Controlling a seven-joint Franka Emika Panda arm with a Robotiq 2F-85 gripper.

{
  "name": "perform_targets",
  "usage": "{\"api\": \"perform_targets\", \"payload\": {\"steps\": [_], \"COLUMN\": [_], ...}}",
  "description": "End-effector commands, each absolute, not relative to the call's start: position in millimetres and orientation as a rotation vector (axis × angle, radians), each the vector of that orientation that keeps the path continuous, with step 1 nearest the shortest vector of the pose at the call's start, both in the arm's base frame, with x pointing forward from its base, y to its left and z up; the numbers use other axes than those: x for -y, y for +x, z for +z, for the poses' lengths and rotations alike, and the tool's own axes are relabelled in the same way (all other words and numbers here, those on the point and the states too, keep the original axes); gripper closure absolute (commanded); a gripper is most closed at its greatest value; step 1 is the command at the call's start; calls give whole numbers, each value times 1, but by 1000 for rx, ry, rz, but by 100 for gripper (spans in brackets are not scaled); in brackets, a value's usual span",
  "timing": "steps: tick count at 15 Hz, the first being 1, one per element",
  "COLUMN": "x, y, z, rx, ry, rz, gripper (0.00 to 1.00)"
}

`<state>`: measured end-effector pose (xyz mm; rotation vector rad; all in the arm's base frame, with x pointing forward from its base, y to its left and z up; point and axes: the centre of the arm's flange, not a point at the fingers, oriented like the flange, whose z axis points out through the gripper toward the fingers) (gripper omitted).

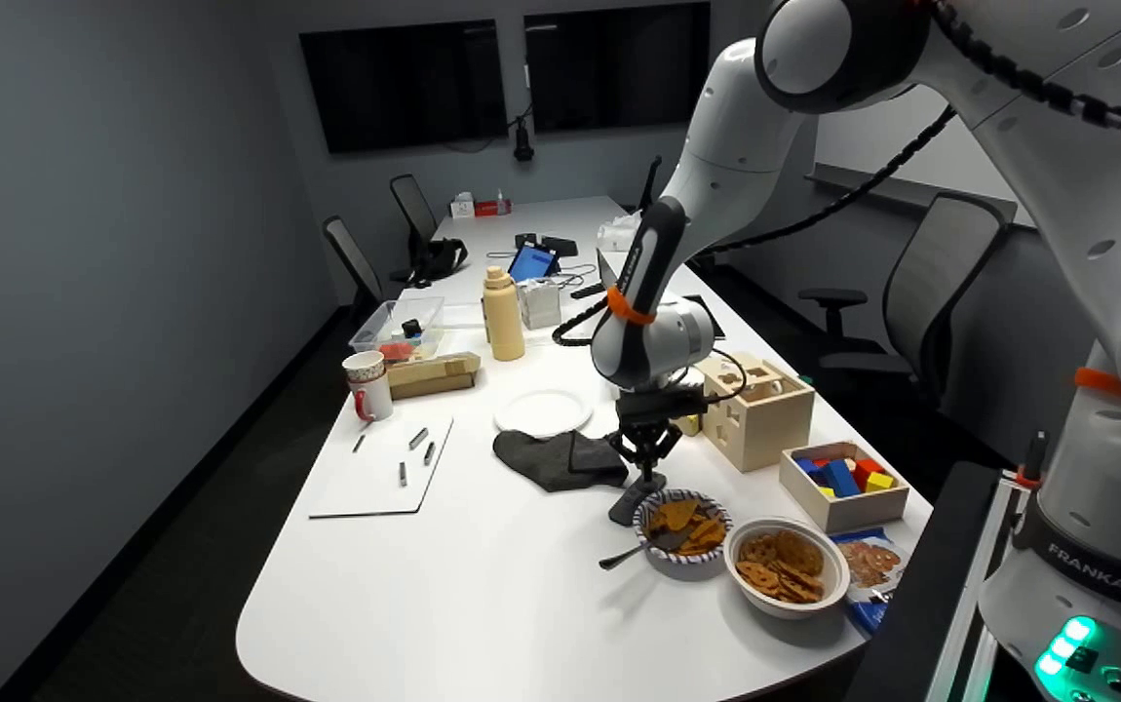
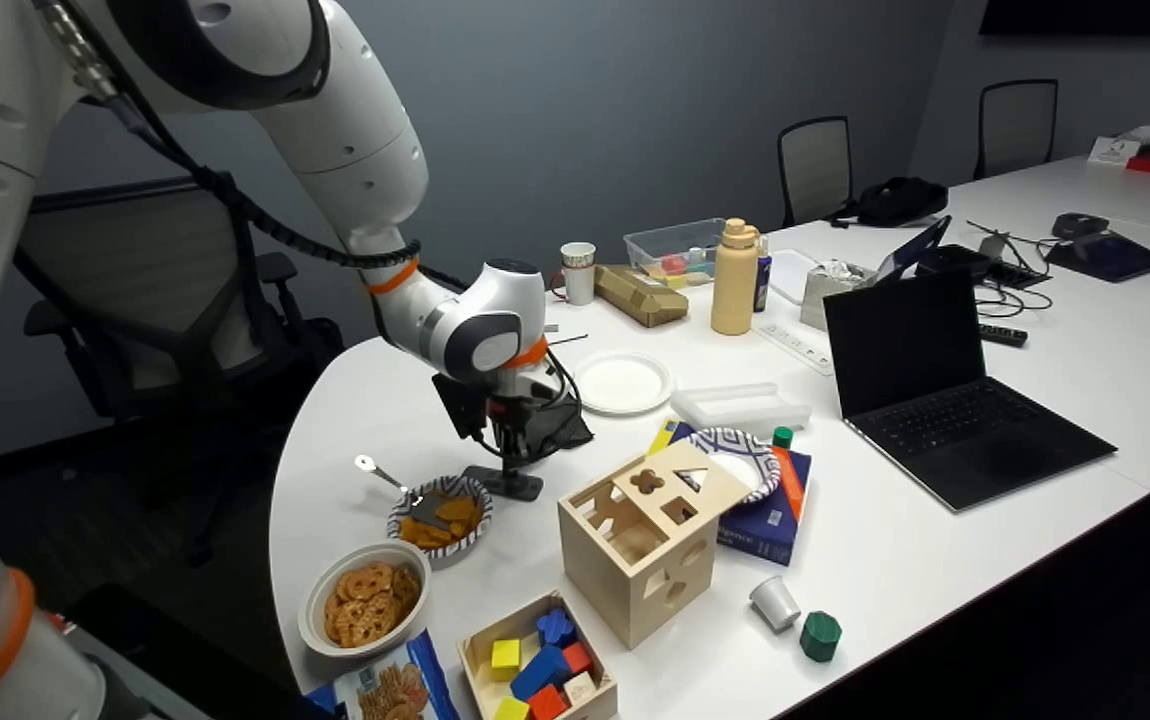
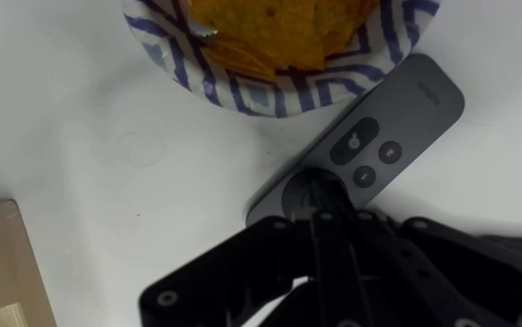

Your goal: Press the center button of the small grey remote

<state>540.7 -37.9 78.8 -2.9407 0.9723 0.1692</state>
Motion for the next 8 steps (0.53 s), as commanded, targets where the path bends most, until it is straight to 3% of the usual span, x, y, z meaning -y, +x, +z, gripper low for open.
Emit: {"api": "perform_targets", "payload": {"steps": [1, 8], "x": [44, 50], "y": [550, 558], "z": [67, 47], "rx": [-978, -991], "ry": [-2921, -2931], "rz": [192, 181], "gripper": [100, 100]}}
